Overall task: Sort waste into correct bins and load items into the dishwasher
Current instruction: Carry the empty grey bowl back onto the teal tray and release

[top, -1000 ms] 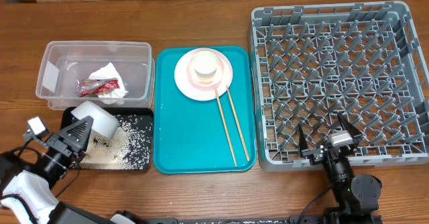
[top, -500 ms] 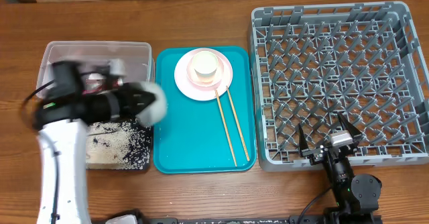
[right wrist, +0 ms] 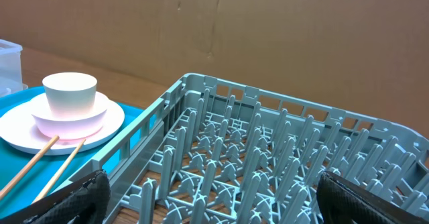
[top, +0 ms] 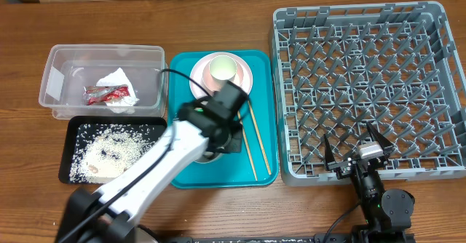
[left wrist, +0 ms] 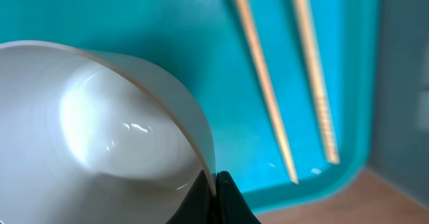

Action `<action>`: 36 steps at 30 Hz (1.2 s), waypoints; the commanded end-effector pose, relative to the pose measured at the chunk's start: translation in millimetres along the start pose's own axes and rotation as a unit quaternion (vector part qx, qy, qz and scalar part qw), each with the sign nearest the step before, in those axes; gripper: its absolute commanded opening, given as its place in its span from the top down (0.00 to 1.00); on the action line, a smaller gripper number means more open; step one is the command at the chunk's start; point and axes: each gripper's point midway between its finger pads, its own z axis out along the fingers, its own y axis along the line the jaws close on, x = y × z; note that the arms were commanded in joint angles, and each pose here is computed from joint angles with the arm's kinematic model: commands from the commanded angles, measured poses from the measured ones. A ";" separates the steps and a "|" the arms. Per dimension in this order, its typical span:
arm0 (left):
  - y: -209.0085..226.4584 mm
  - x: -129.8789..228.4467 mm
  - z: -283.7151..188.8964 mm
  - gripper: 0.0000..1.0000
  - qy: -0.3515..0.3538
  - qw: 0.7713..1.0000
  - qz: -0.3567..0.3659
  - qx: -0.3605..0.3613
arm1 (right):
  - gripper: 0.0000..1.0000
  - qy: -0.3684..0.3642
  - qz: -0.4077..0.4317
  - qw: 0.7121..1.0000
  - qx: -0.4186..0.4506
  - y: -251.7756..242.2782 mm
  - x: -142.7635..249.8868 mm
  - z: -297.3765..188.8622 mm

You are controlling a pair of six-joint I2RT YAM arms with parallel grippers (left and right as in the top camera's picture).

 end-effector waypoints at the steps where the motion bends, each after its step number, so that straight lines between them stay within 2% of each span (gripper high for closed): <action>1: 14.2 -5.2 20.6 0.96 -0.005 0.998 -0.018 -0.068 | 0.00 -0.001 0.002 1.000 -0.001 0.7 2.1 0.0; 7: 19.3 -6.6 34.0 0.96 0.007 0.997 -0.027 -0.077 | 0.00 -0.001 0.002 1.000 -0.001 0.7 2.1 0.0; 8: 20.3 -7.2 33.5 0.93 0.006 0.997 -0.029 -0.077 | 0.00 -0.001 0.002 1.000 -0.001 0.7 2.1 0.1; 10: 21.4 -7.9 33.1 0.68 0.006 0.997 -0.030 -0.077 | 0.00 -0.001 0.002 1.000 -0.001 0.7 2.1 0.0; 11: 22.0 -8.3 33.1 0.49 0.006 0.997 -0.030 -0.077 | 0.00 -0.001 0.002 1.000 -0.001 0.7 2.1 0.0; 12: 22.6 -8.6 33.1 0.36 0.006 0.997 -0.031 -0.077 | 0.00 -0.001 0.002 1.000 -0.001 0.7 2.1 0.0; 13: 22.6 -8.6 33.1 0.28 0.006 0.997 -0.031 -0.077 | 0.00 -0.001 0.002 1.000 -0.001 0.7 2.1 0.0; 17: 15.5 -10.5 29.7 0.29 0.008 0.998 -0.031 -0.061 | 0.00 -0.001 0.002 1.000 -0.001 0.7 2.1 0.0; 21: 3.3 -30.4 2.0 0.30 -0.014 0.999 0.000 -0.043 | 0.00 -0.001 0.002 1.000 -0.001 0.7 2.1 0.0; 25: -3.0 -60.8 -54.0 0.28 -0.050 0.998 0.006 -0.026 | 0.00 -0.002 0.002 1.000 -0.001 0.6 2.0 0.0; 27: -2.4 -85.2 -104.6 0.24 -0.085 0.996 -0.006 0.007 | 0.00 -0.001 0.002 1.000 -0.001 0.6 2.1 0.0; 31: 26.9 -112.1 -164.7 0.22 -0.146 0.987 -0.057 0.026 | 0.00 -0.001 0.002 1.000 -0.001 0.7 2.1 0.0; 33: 53.8 -121.6 -182.4 0.00 -0.172 0.980 -0.093 0.022 | 0.00 -0.002 0.002 1.000 -0.002 0.9 1.9 0.0; 35: 84.1 -125.4 -190.1 0.00 -0.185 0.974 -0.129 0.006 | 0.00 -0.004 0.002 1.000 -0.011 4.0 0.8 0.0; 36: 107.4 -125.9 -191.8 0.00 -0.185 0.970 -0.158 -0.007 | 0.00 -0.008 0.036 0.999 -0.031 10.8 -1.0 -0.3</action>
